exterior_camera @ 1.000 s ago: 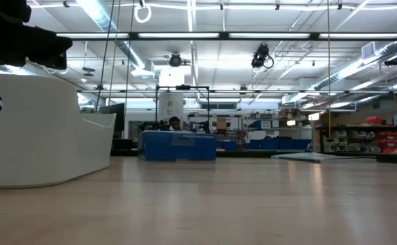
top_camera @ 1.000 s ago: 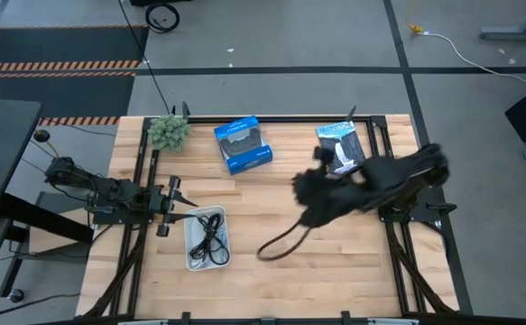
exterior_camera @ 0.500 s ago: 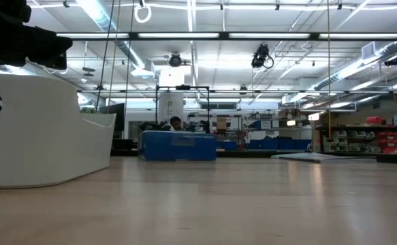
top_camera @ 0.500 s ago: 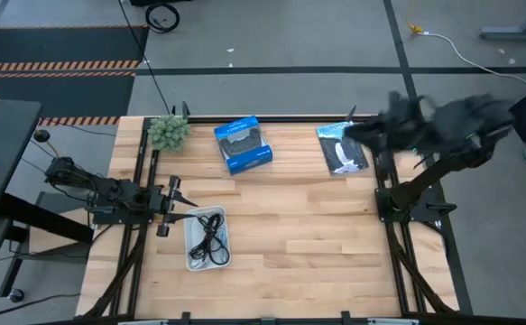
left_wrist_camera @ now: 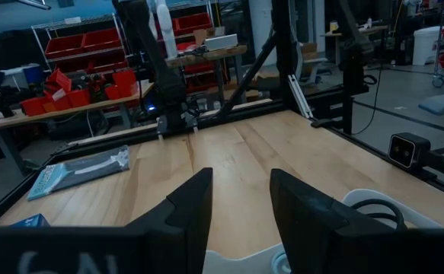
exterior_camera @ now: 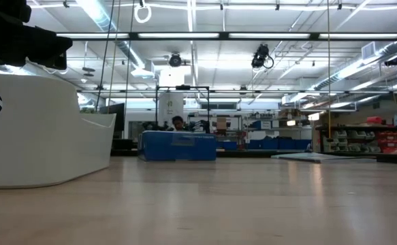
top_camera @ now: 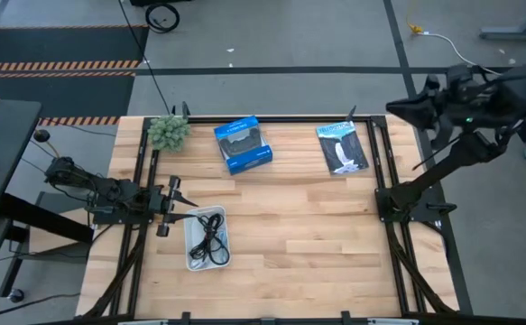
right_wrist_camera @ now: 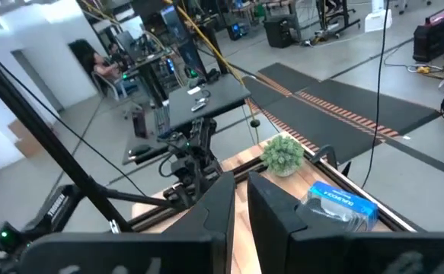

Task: Pick and place USB-C Cables
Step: Return to Home Position

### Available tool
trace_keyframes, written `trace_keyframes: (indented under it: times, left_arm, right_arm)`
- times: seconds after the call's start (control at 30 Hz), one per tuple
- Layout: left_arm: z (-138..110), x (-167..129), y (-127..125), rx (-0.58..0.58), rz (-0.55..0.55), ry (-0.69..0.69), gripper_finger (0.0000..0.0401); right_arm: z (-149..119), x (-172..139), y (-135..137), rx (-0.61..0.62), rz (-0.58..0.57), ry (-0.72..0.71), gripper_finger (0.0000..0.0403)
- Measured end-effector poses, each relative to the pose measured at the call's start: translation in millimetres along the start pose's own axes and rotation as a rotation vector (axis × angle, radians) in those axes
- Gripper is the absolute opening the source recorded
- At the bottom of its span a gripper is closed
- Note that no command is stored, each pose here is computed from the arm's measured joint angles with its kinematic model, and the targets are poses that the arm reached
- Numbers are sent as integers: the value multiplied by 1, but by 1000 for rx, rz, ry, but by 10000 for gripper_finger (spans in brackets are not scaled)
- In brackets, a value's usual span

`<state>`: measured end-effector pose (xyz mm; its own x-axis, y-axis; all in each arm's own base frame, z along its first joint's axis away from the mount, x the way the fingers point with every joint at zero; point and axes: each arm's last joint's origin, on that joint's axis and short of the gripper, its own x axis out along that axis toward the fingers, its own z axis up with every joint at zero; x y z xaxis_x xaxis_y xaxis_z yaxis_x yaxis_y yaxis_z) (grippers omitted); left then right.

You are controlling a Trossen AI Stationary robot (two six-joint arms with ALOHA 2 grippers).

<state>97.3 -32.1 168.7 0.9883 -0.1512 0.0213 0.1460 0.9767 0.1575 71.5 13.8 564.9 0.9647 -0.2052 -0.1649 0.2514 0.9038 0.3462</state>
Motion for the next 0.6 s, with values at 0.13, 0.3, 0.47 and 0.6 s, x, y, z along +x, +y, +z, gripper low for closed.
trace_keyframes:
  times: [0.13, 0.3, 0.47, 0.6]
  left_arm:
    - [0, 0, 0, 0, 0, 0, 142]
    - [0, 0, 0, 0, 0, 0, 142]
    - [0, 0, 0, 0, 0, 0, 142]
    - [0, 0, 0, 0, 0, 0, 142]
  right_arm:
    - [2, -13, -10, 49, 11, -22, 45]
    - [-2, -31, -27, 143, -33, -6, 45]
    - [-15, -33, -38, 176, -130, 23, 45]
    - [-29, -30, -43, 153, -155, 40, 45]
